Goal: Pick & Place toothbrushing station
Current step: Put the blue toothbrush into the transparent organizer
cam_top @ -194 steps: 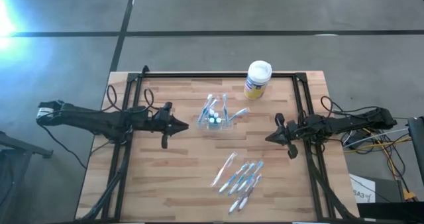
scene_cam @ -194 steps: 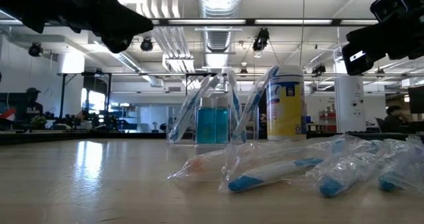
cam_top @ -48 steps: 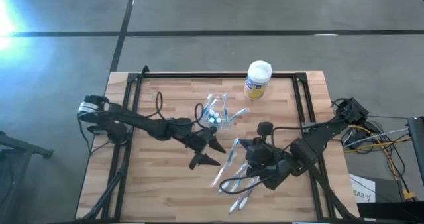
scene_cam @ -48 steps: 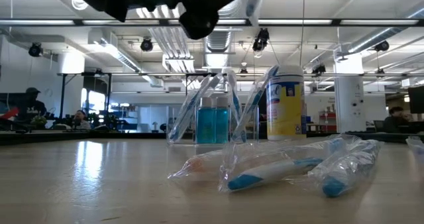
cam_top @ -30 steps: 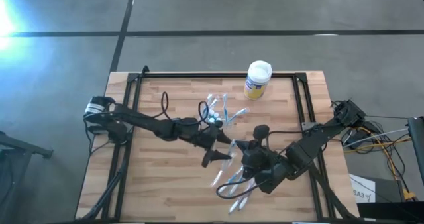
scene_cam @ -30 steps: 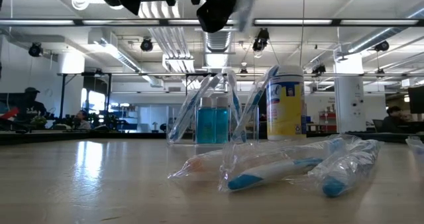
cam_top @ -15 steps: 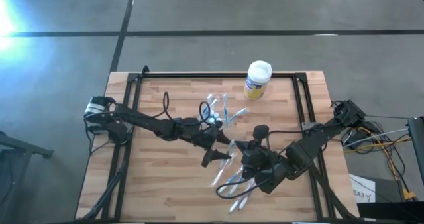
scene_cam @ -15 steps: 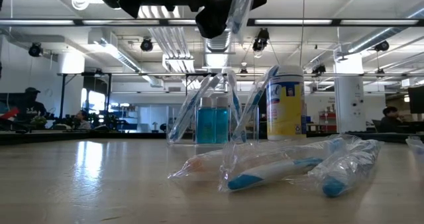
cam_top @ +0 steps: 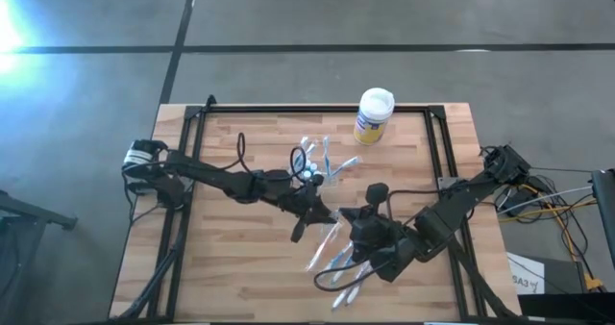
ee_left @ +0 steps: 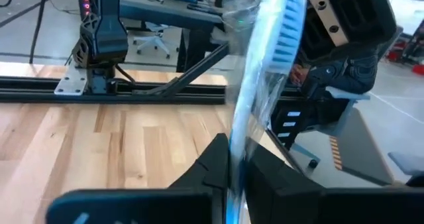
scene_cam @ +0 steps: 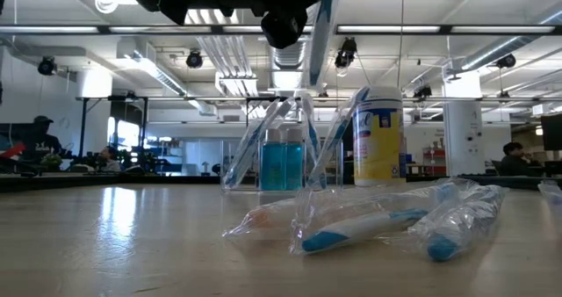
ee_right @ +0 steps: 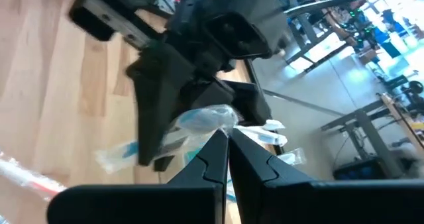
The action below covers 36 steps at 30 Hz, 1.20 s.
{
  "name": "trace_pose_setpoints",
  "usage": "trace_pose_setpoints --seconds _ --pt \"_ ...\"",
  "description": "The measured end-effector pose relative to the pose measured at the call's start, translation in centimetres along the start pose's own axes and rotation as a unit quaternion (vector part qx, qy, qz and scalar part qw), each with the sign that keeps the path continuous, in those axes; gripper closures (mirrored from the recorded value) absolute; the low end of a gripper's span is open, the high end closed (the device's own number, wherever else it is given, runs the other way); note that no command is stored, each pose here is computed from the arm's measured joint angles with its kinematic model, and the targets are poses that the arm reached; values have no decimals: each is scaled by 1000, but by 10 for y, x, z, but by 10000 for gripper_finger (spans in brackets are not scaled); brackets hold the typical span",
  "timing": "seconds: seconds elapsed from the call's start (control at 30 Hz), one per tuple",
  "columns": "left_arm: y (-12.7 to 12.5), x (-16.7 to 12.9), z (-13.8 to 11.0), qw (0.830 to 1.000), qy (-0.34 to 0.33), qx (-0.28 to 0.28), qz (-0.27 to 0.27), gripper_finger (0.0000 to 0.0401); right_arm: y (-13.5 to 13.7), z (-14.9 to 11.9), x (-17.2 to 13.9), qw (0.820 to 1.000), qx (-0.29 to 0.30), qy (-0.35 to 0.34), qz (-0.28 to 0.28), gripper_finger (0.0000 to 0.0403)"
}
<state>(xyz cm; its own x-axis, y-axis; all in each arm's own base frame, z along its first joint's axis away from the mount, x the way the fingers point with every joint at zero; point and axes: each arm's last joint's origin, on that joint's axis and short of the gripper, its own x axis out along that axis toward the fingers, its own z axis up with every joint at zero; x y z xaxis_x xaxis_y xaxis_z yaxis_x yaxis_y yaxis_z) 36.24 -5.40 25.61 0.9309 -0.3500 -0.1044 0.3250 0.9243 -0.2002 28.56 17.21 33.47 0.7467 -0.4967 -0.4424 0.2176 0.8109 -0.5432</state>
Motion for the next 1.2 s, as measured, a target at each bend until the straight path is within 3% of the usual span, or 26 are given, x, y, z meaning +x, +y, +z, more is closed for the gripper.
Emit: trace_pose_setpoints --seconds 0.17,0.4,0.67,0.83,0.97,1.07,1.2 --pt "-1 -3 1 999 15 30 -1 375 -1 0 -1 1000 23 0 6 394" --pt "-11 -30 11 998 23 58 -10 375 -8 1 -16 995 77 -4 63 371" --pt "-26 -97 23 996 -8 92 -1 375 7 -3 -25 993 70 -6 91 324" --pt "-35 -145 17 994 -10 76 -76 375 27 -18 -21 987 53 3 153 306" --pt "-41 -174 11 995 -27 60 -78 373 39 -29 -14 985 54 -3 164 303" --pt "-42 -192 7 996 -48 61 -32 375 50 -44 -5 985 49 -8 163 306" --pt "-37 -212 -1 989 -66 62 115 375 66 -69 10 987 54 -45 144 314"
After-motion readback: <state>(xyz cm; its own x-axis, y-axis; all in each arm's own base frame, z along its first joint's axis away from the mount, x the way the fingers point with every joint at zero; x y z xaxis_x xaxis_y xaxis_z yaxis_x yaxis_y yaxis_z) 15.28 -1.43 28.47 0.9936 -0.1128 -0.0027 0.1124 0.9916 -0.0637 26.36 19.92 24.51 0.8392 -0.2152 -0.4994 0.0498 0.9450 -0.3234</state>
